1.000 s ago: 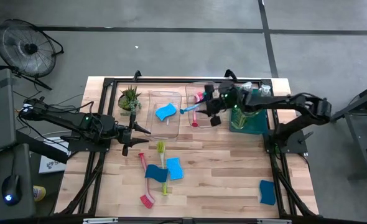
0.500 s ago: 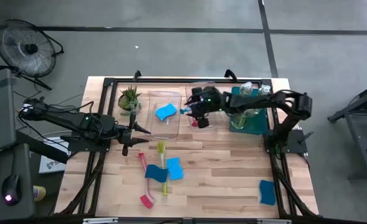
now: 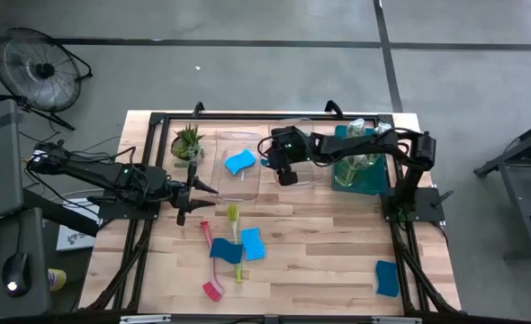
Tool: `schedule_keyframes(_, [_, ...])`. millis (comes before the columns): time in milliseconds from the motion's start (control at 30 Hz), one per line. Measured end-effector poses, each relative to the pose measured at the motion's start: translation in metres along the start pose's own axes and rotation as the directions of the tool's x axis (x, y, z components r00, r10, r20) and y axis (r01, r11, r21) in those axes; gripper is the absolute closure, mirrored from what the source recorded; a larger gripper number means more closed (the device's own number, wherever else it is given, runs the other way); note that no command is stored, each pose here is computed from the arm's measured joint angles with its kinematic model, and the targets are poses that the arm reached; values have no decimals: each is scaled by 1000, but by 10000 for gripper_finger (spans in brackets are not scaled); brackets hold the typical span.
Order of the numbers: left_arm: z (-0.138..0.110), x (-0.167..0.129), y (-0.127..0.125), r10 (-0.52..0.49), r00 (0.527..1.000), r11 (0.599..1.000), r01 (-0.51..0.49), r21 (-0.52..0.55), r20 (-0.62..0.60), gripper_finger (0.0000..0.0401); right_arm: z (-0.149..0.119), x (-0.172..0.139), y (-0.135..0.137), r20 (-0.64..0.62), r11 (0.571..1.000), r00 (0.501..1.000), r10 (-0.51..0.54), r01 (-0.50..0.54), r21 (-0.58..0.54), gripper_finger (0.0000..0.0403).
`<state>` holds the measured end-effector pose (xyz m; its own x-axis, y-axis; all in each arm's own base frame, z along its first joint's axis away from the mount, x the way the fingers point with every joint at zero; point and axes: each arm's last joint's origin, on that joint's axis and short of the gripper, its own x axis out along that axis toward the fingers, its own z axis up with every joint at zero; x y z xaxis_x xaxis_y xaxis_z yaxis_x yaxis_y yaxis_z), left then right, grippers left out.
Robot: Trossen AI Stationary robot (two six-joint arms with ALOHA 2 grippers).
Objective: Pick & Place Kitchen Sink Supplies
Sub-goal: Put the blue dishwashing brush into the right transparent bin
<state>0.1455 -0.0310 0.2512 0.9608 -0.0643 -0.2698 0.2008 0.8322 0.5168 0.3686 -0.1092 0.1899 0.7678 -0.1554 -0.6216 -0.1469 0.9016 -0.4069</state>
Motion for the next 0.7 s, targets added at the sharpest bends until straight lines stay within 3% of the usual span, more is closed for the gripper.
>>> schedule_keyframes(333, [-1,0,0,-4,1000,1000,4,2,-9,245,10,-9,1,30,999,999,-25,26,-19,307])
schedule_keyframes(500, [-1,0,0,-5,1000,1000,5,2,-8,245,19,-27,2,33,1000,999,-17,18,-26,361])
schedule_keyframes(700, [-1,0,0,-4,1000,1000,4,2,-8,245,29,-61,11,-3,998,999,45,-45,-36,363])
